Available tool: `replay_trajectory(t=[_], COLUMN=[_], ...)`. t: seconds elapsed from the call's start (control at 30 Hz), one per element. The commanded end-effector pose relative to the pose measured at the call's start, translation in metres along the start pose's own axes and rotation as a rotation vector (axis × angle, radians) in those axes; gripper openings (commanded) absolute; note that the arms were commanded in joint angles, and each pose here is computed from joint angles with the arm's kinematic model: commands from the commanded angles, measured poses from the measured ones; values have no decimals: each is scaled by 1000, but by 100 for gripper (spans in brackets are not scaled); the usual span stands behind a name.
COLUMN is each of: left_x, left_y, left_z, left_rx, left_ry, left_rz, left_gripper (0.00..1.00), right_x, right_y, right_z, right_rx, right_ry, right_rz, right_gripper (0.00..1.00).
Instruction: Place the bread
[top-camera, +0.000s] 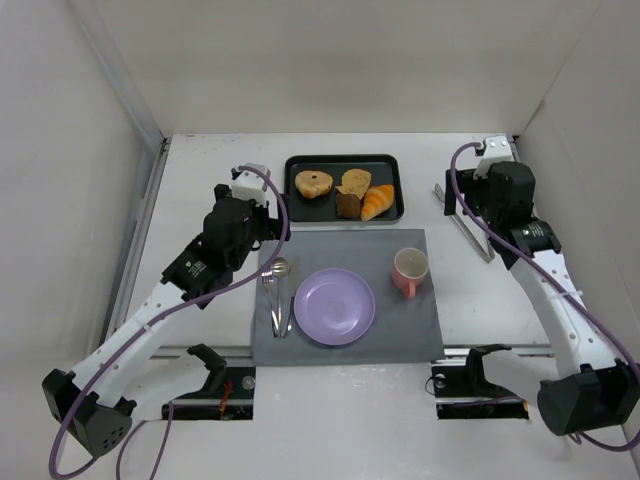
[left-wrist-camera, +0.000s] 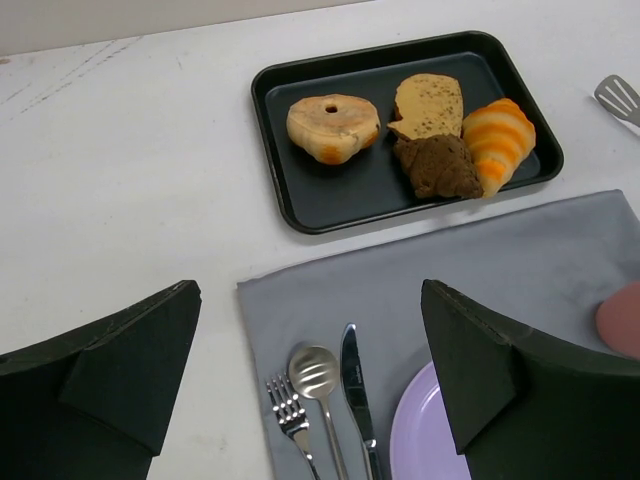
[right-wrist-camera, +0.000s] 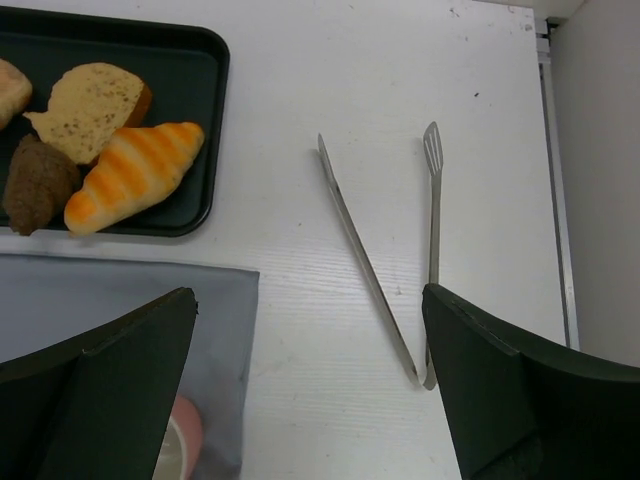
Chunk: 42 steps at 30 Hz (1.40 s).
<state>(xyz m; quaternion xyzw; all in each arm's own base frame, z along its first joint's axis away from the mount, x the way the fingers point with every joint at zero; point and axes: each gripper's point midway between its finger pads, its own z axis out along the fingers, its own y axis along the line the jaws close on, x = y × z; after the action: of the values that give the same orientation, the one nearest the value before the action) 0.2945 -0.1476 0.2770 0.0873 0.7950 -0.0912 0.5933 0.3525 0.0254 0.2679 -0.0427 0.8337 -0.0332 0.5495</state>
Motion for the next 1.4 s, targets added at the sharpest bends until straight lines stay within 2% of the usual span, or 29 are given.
replay_trajectory(t=[0.0,0.07,0.13,0.3,0.43,0.57,0.63,0.7,0.77,0.83,1.0,1.17,1.37], left_x=[-21,-21,-21,-18,-16,-19,-19,-19,-21,-23,-28,-27,-20], left_y=[-2,-2,-2,-2,-3,-4,-4,-4,-5,-6,-6,-13,-21], left_z=[-5,-5,-5,-5,-3,-2,-2,-2,-4,-7,-12,-13,-7], left_rx=[21,21,21,19,18,18,18,18,30,40,52,90,118], left_ry=[-64,-64,-64,-56,-47,-43,-43,-43,-50,-58,-76,-70,-39], left_rz=[-19,-19,-19,-15,-12,-20,-20,-20,-23,-26,-32,-40,-30], left_gripper=[91,92,94,99,100,100,100,100,100,100,100,100,100], right_x=[-31,-28,-35,-27,-13,13,8,36,37,57,78,114,138], right_y=[4,12,17,13,-7,-28,-36,-43,-59,-71,-92,-87,-96], right_z=[-18,-21,-33,-29,-6,20,25,43,53,69,82,92,109], right_rx=[-41,-92,-137,-119,-19,25,-35,-120,-176,-205,-287,-410,-409], right_ry=[-110,-122,-187,-175,-115,-37,10,141,146,207,272,355,424], right_rz=[12,-13,-61,-70,-60,-152,-173,-163,-137,-124,-169,-233,-264], right_gripper=[100,100,100,100,100,100,100,100,100,100,100,100,97])
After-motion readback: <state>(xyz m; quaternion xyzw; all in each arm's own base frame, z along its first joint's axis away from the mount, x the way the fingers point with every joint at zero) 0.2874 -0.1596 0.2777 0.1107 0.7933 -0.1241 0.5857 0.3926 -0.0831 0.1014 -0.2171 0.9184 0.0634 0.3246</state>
